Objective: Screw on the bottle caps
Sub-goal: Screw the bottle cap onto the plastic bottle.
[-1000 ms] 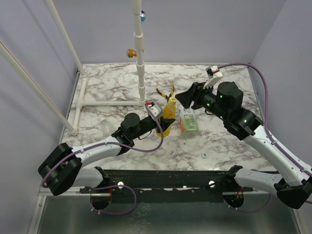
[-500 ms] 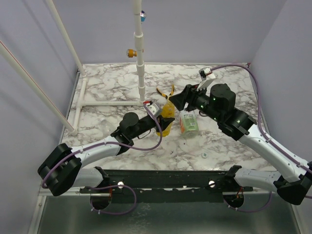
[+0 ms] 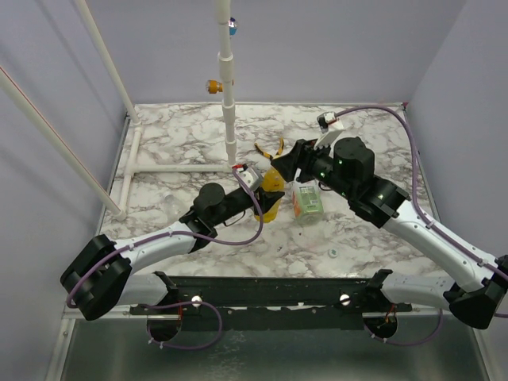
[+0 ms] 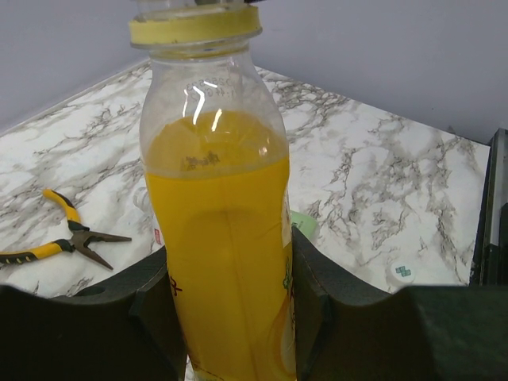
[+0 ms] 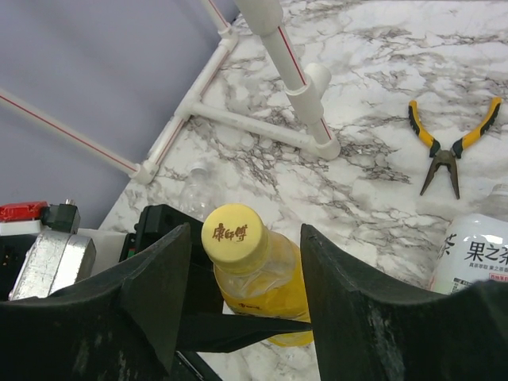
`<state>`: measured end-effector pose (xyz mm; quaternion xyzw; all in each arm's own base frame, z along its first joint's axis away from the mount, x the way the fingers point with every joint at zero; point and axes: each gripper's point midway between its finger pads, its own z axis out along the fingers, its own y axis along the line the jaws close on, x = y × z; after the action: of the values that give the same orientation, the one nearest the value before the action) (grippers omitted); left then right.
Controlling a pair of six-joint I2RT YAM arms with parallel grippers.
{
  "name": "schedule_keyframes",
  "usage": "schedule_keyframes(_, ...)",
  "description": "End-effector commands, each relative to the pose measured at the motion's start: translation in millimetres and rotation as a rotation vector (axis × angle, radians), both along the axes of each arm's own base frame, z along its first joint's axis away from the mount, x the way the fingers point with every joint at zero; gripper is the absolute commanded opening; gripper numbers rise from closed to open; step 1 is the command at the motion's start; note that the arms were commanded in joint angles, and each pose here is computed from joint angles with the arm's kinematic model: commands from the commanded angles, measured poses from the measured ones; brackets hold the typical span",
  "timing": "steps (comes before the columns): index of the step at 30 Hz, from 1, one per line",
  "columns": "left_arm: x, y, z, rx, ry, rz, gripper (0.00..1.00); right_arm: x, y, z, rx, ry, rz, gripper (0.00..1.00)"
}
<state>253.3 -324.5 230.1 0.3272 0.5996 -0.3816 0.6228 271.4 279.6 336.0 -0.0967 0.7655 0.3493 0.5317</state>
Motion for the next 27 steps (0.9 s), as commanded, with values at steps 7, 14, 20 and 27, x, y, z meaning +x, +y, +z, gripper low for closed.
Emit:
schedule_keyframes(7,-5,1,11,-0.033,-0.021,-0.026,0.0,5,10,2,-0.013,-0.027,-0.026,0.54)
schedule_keyframes(14,-5,2,7,-0.029,-0.012,-0.028,0.0,6,9,8,-0.007,-0.044,-0.039,0.54)
schedule_keyframes(20,-5,1,6,-0.028,-0.01,-0.031,0.0,6,8,16,0.006,-0.054,-0.043,0.56)
schedule_keyframes(27,-4,1,4,-0.026,0.0,-0.032,0.0,5,7,22,0.017,-0.064,-0.045,0.54)
